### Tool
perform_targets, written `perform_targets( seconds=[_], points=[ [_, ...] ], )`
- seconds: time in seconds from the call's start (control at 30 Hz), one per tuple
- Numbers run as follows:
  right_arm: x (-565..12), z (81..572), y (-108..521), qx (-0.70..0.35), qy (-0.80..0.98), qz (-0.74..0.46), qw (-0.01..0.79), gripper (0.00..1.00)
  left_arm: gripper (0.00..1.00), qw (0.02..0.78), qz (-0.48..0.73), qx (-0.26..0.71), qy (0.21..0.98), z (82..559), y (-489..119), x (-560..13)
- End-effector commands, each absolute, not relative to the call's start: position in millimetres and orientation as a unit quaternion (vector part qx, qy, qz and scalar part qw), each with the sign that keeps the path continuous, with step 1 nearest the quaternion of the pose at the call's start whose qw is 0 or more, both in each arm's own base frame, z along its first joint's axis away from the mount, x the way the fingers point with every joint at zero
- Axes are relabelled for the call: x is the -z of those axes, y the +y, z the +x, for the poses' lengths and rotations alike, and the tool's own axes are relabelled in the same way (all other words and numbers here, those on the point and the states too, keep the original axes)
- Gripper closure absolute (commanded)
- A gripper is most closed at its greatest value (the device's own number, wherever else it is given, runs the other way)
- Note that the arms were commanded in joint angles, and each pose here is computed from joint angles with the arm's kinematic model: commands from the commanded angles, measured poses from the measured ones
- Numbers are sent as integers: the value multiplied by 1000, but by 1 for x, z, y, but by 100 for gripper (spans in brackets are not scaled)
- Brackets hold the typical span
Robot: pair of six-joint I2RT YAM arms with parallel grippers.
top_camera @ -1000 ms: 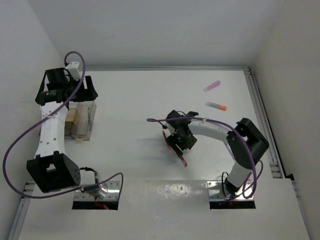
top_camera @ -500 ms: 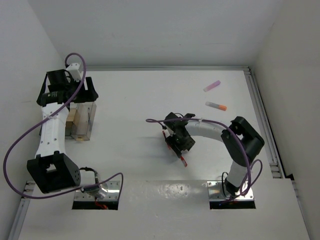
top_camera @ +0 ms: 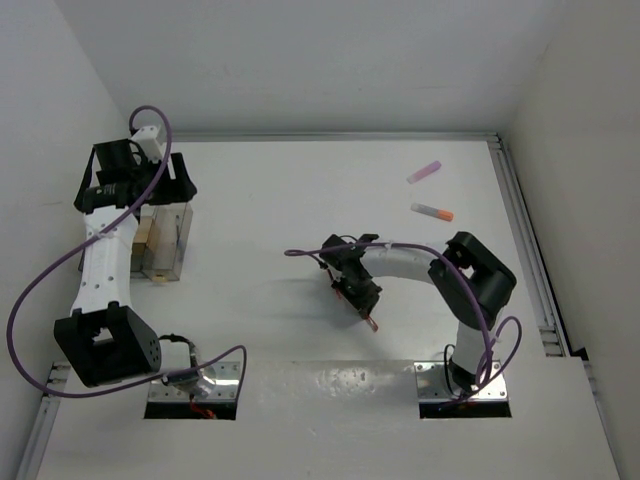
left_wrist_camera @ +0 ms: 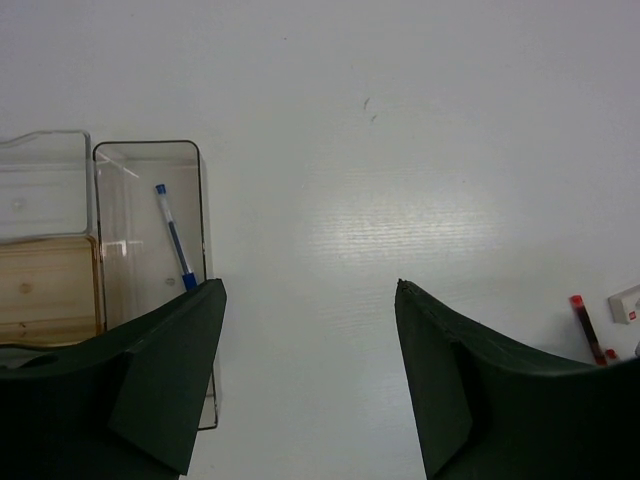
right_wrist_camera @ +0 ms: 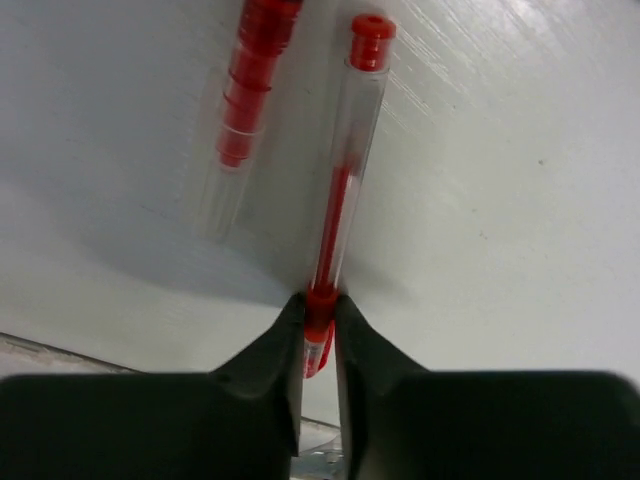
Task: Sort the stationery into containers
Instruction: Pick up the pen from the center of the board.
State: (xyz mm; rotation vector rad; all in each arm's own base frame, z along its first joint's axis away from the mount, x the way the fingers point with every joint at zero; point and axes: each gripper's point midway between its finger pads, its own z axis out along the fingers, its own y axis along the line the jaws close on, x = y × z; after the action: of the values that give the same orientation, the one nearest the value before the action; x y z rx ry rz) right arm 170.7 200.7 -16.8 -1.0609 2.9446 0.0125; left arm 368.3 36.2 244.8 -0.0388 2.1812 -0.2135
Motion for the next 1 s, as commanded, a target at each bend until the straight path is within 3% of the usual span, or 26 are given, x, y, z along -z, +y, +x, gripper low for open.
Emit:
perform_targets(
  seconds=[0.0, 0.1, 0.17, 0.3, 0.33, 0.37, 0.4, 0.43, 0.47, 0.5, 0.63, 0.8, 0.97],
  points=[
    [19, 181, 198, 15, 942, -334, 25, 89, 25, 488, 0, 103, 867, 370, 27, -261],
    [9, 179, 198, -9, 943, -333, 20, 100, 26, 499, 33, 146, 854, 366, 9, -267],
    [-4, 177, 206, -51, 936, -347, 19, 100, 27, 501, 48, 179, 845, 362, -4, -268],
    [-48, 196, 221, -139, 916, -369, 72, 100, 27, 505, 148, 344, 778, 324, -67, -285],
    [-72, 207, 233, -166, 907, -373, 104, 100, 27, 530, 176, 358, 748, 323, -74, -296],
    [-87, 212, 240, -206, 900, -368, 112, 100, 27, 505, 149, 407, 746, 310, -84, -281],
    [-114, 227, 251, -231, 891, -364, 141, 100, 27, 557, 199, 408, 695, 302, -92, -308],
    [-134, 235, 260, -259, 886, -352, 156, 100, 27, 541, 163, 450, 692, 293, -100, -311],
    [-158, 240, 268, -313, 874, -336, 160, 100, 26, 534, 150, 466, 689, 284, -105, -298],
    [-195, 256, 282, -344, 855, -335, 198, 100, 25, 568, 173, 461, 659, 278, -110, -317],
    [-290, 282, 322, -455, 793, -306, 264, 100, 24, 558, 201, 504, 628, 259, -146, -347],
    [-337, 280, 358, -551, 741, -271, 270, 100, 28, 551, 210, 553, 589, 246, -183, -385],
    [-344, 264, 374, -576, 722, -285, 258, 100, 31, 531, 184, 603, 566, 246, -196, -404]
  ],
)
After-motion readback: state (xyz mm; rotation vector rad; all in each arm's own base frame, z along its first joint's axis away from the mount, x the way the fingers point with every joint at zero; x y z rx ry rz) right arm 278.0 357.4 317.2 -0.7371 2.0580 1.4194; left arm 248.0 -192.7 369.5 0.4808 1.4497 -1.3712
